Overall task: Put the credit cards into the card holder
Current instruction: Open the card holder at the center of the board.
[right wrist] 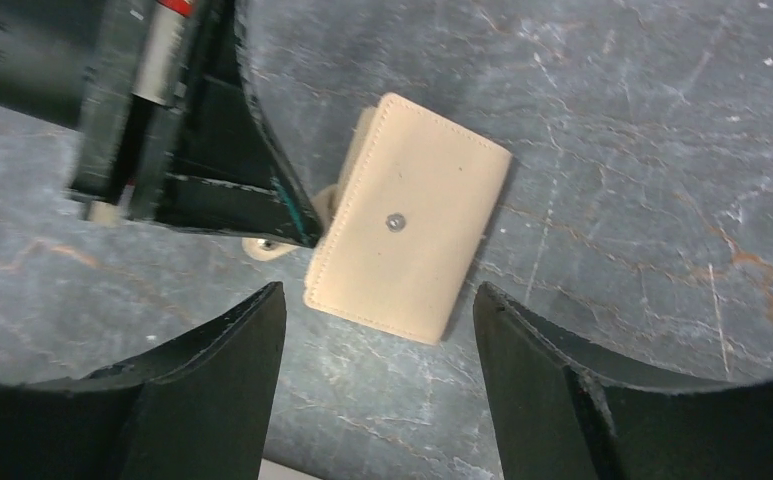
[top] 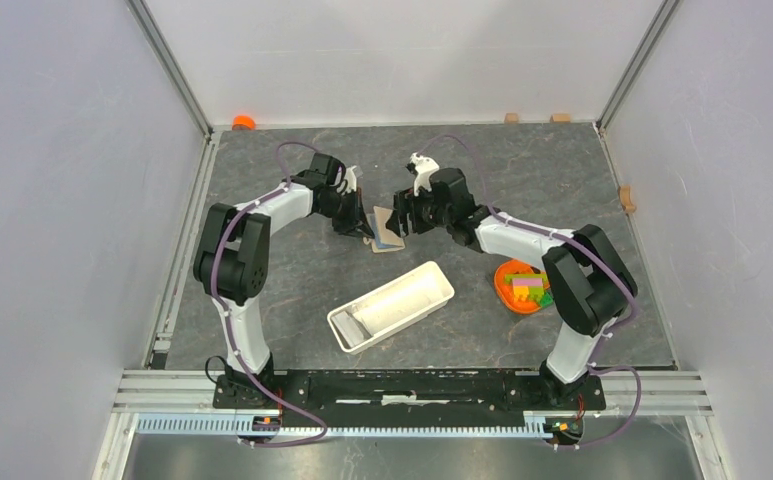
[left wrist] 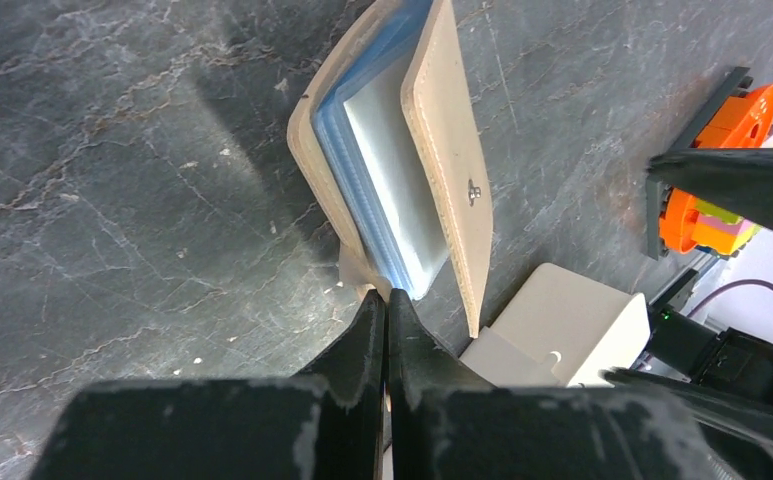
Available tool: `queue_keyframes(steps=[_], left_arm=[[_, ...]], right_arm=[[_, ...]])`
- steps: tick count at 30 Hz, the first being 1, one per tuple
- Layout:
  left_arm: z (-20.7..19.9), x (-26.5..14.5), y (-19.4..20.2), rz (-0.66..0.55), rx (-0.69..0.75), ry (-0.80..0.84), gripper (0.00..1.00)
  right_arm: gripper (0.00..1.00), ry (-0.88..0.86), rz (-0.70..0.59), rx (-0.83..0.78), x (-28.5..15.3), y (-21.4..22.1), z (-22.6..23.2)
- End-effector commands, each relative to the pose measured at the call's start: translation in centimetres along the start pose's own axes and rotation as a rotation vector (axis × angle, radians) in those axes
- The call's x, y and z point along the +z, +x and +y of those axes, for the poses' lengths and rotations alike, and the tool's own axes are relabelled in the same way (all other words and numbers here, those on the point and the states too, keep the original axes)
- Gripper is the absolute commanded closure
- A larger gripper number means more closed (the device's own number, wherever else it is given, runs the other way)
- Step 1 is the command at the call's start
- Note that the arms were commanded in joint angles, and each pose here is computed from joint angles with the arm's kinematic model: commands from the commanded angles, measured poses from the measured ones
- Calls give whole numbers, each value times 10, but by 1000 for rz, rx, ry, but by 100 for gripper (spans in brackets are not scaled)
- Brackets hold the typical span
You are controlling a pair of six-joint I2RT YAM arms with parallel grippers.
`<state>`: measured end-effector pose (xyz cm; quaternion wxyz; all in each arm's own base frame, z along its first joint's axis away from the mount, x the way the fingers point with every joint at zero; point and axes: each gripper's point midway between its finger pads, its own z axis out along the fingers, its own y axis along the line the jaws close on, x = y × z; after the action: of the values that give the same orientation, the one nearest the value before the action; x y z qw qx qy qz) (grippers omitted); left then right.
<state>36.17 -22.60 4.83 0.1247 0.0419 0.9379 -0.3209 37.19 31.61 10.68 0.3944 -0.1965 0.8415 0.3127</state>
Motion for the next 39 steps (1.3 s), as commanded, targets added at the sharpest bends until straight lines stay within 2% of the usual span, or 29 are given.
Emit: queue_keyframes(steps=[1,7,12,21,33,39], left_arm=[[-31,-23,-22,-82,102,91,98],[-41,-29,-24,-99,114,128,98],[-48,-33,-25,-106,121,149,98],[-48,-31,-24,-100,114,155,98],[-49,-31,-24,-98,115,166,98],[-50,-32,-24,-100,120,167,98]], right_arm=[[26,167,19,-73,7,7,-23],[24,112,12,-103,15,5,2],[22,147,-9,-101,14,2,6],[28,261,17,-88,22,12,-13],[27,268,59,-96,35,23,-19],[31,440,54,-93,27,24,-48]])
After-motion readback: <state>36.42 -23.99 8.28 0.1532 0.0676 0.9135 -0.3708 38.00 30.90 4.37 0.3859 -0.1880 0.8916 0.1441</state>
